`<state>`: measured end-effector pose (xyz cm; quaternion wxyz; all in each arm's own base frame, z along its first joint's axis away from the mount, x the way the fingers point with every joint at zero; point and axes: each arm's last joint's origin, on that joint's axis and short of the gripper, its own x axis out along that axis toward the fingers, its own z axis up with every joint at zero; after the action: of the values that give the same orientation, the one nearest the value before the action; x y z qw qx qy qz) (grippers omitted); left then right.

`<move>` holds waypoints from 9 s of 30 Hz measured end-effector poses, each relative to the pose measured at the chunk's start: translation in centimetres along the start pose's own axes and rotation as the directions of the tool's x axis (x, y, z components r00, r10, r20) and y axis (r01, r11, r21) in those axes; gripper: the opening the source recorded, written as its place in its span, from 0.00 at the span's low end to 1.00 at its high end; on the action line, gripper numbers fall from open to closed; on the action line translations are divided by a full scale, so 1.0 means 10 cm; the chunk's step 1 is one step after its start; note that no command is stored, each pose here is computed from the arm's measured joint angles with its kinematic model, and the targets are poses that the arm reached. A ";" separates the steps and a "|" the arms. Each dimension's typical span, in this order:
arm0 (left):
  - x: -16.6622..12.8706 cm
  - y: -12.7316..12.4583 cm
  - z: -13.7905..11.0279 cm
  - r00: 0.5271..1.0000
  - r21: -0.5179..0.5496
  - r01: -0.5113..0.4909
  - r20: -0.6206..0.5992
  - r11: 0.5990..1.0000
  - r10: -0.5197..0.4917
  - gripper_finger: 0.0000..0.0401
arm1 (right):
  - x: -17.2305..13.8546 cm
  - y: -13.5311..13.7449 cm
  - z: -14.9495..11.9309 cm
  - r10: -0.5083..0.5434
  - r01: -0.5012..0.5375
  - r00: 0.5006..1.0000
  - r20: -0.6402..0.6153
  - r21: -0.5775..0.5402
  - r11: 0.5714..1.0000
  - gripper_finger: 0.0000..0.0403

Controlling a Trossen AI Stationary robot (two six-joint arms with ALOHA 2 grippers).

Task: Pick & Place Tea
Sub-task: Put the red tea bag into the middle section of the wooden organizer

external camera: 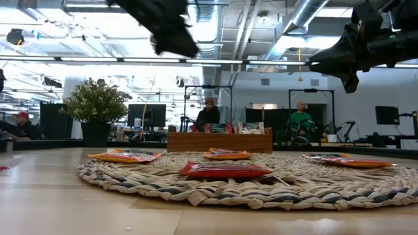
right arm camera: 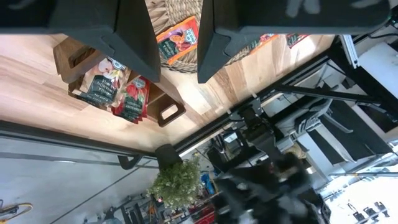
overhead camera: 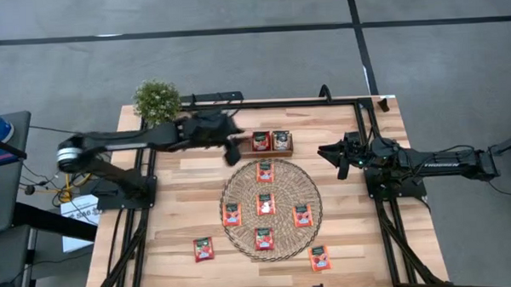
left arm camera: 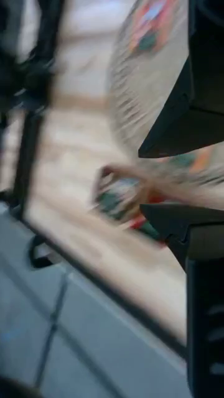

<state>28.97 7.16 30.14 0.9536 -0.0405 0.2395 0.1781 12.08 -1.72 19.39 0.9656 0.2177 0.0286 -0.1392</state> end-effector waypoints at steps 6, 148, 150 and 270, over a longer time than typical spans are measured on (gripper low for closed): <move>-0.74 -0.12 -0.23 0.958 -0.180 0.029 -0.274 0.983 -0.079 0.30 | 0.00 0.00 0.00 0.002 -0.002 1.000 0.004 0.001 1.000 0.24; 0.66 -0.95 0.19 0.883 0.634 -0.264 -0.144 0.727 0.447 0.00 | 0.00 0.04 -0.01 0.119 -0.118 0.992 -0.051 0.020 0.993 0.24; 0.71 -0.85 0.21 0.883 0.634 -0.255 -0.155 0.730 0.443 0.00 | 0.00 0.04 -0.01 0.119 -0.118 0.992 -0.051 0.024 0.993 0.24; 0.91 -0.94 -0.02 0.847 0.724 -0.199 -0.212 0.661 0.487 0.28 | 0.00 0.03 -0.01 0.117 -0.116 0.992 -0.050 0.029 0.993 0.24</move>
<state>39.72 1.21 25.60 0.7813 0.3218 0.4743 0.2471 12.15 -1.37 19.44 0.9682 0.2350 0.0390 -0.0771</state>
